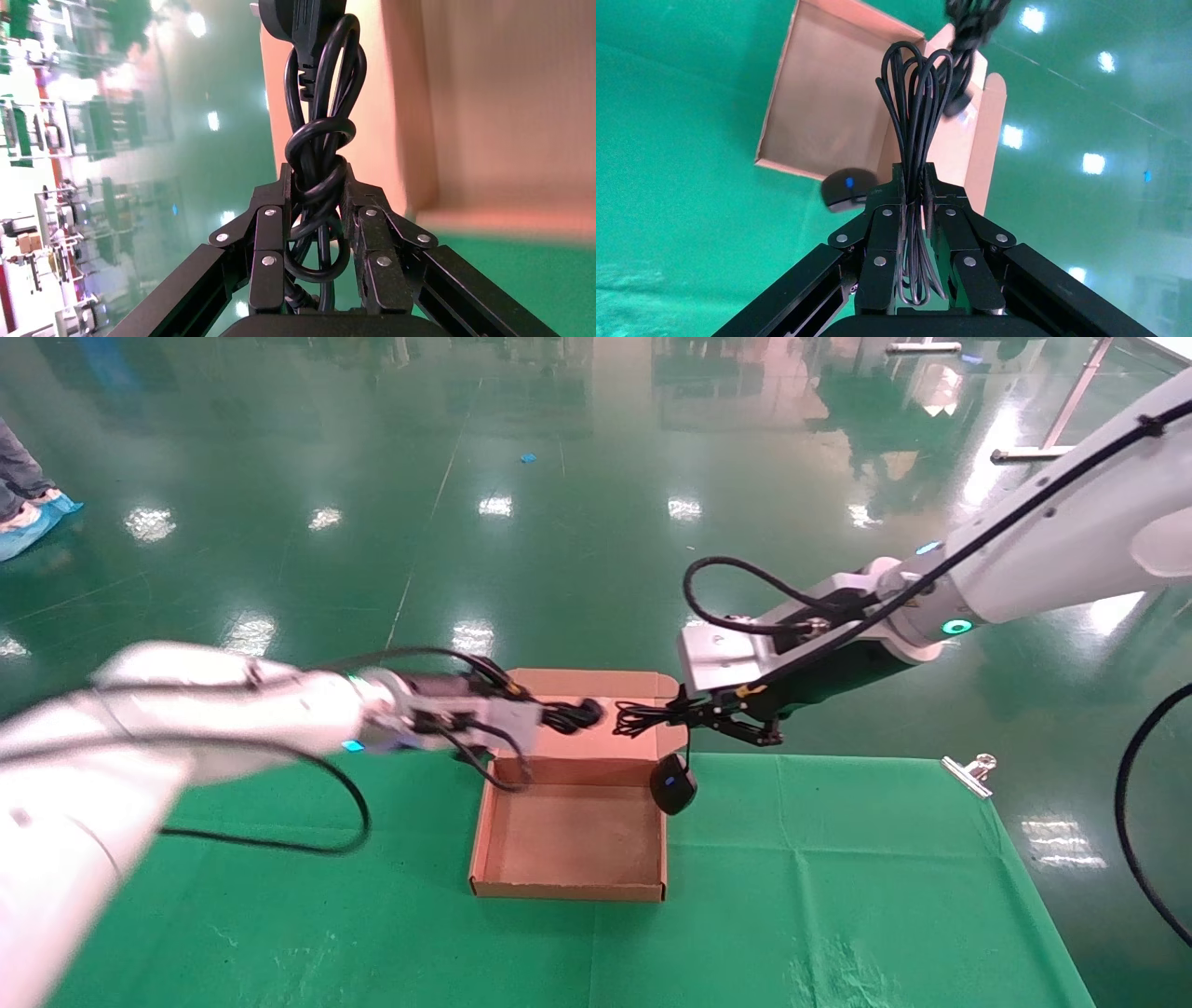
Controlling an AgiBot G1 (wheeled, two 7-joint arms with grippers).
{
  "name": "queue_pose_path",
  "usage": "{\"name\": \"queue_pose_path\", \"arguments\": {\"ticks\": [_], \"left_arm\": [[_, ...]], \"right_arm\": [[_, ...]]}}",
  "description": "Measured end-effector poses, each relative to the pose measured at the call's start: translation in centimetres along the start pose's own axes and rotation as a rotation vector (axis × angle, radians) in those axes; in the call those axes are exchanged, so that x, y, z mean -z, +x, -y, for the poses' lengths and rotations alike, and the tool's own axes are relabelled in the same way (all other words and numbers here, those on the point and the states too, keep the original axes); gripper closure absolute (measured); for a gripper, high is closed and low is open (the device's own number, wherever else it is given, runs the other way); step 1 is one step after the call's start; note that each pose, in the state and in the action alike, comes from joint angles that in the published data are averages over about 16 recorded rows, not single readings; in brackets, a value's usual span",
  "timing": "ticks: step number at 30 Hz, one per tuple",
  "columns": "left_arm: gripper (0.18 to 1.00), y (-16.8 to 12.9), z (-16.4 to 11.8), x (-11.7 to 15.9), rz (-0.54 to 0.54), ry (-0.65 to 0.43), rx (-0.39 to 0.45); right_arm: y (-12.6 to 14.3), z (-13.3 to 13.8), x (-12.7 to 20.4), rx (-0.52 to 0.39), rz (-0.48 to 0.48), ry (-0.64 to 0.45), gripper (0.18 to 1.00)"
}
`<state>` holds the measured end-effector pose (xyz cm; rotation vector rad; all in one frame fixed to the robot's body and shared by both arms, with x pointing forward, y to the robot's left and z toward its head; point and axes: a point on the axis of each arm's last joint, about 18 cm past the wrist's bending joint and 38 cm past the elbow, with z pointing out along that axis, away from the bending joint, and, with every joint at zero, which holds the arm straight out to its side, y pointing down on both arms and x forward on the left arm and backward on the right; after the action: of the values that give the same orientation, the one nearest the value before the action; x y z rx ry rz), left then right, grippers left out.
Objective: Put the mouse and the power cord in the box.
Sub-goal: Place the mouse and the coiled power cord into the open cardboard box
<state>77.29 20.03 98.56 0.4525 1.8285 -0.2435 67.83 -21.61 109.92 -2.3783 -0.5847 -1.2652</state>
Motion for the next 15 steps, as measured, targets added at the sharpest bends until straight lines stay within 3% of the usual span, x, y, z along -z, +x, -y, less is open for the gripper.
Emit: {"name": "queue_pose_path", "arguments": {"ticks": [8,15], "left_arm": [[0.872,4.5,3.6,-3.0,0.019,0.017,-0.002],[0.872,7.5,5.0,-4.4,0.001,-0.005,-0.018]], "right_arm": [[-0.9,-1.5,0.7,-0.018,0.009,-0.007,0.955],[-1.5,-2.2,0.9,-0.030,0.011,-0.010,0.955]]}}
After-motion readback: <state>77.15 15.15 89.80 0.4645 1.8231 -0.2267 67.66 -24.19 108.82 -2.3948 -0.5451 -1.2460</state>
